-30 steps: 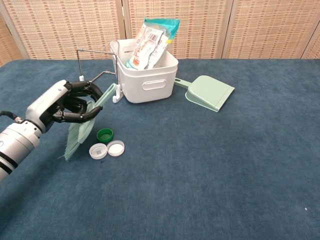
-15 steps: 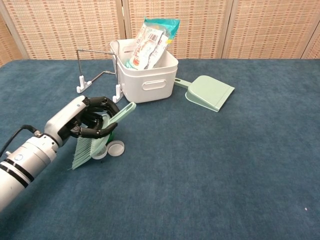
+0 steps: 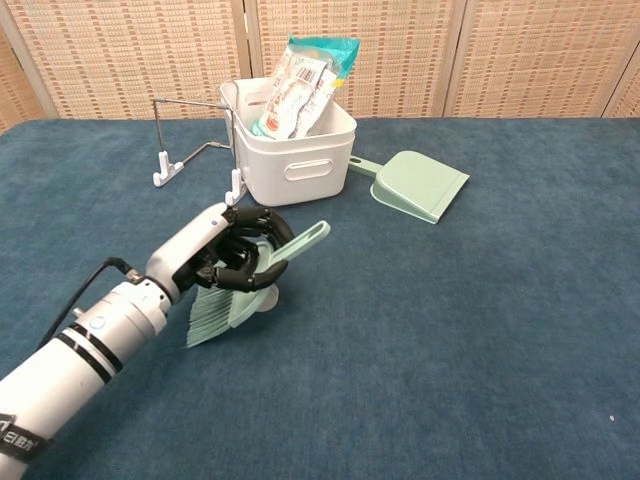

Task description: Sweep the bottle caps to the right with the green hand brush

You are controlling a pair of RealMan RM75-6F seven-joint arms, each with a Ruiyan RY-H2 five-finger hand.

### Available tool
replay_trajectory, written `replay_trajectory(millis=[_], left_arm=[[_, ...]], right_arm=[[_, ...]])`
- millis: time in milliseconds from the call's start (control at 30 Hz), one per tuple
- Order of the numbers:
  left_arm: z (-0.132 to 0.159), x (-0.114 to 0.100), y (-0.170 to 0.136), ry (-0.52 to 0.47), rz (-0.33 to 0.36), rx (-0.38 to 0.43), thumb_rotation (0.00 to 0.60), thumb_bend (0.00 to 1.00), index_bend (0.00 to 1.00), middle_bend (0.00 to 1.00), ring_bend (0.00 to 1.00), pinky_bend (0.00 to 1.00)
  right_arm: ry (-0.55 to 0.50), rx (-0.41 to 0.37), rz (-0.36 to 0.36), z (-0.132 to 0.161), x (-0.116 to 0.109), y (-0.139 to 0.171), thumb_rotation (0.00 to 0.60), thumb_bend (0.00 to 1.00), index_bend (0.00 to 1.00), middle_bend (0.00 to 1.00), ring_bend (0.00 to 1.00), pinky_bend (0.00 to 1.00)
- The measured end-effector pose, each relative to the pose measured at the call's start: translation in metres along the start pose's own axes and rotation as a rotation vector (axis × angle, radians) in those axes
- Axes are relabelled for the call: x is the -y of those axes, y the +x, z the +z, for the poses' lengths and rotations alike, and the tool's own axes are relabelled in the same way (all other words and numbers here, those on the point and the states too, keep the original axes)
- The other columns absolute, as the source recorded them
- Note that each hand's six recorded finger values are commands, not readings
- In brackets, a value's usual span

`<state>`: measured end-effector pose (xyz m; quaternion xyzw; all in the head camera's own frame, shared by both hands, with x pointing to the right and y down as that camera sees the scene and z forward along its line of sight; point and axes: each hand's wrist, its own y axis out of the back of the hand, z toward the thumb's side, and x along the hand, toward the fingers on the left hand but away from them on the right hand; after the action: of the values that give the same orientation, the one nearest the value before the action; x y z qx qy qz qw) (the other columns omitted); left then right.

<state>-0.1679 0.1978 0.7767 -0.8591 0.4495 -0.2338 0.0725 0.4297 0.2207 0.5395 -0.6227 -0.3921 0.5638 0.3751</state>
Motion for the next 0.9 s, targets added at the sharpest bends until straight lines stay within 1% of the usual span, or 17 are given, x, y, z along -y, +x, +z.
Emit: replay_trajectory(millis=[100,233,400,600,733,900], left_arm=[[0.002,0.009,0.0,-0.012,-0.013,-0.001,0.6,0.76,0.78,0.93,0.78,0.99],[0.01,0.016,0.005,-0.023,-0.027,0.023,0.6,0.77,0.78,0.93,0.78,0.99],[0.023,0.013,0.01,-0.003,-0.014,0.079,0.6,0.76,0.78,0.93,0.78,0.99],[0.037,-0.012,0.014,0.052,0.03,0.158,0.6,0.76,0.78,0.93,0.78,0.99],[0.041,-0.035,0.009,0.12,0.042,0.2,0.6,0.76,0.78,0.93,0.78,0.99],[0.034,-0.066,-0.009,0.24,0.041,0.201,0.6,0.76,0.78,0.94,0.78,0.99]], right_arm=[[-0.002,0.001,-0.002,0.0,-0.001,0.0,0.6,0.22,0.0,0.0,0.0,0.0],[-0.004,0.001,0.0,-0.001,-0.001,0.0,0.6,0.22,0.0,0.0,0.0,0.0],[-0.004,-0.001,0.006,-0.001,0.0,-0.001,0.6,0.22,0.0,0.0,0.0,0.0],[-0.001,-0.007,0.011,0.001,0.002,0.0,0.6,0.22,0.0,0.0,0.0,0.0],[0.001,-0.008,0.009,0.002,0.002,0.001,0.6,0.22,0.0,0.0,0.0,0.0],[0.005,-0.009,0.015,0.003,0.003,0.001,0.6,0.22,0.0,0.0,0.0,0.0]])
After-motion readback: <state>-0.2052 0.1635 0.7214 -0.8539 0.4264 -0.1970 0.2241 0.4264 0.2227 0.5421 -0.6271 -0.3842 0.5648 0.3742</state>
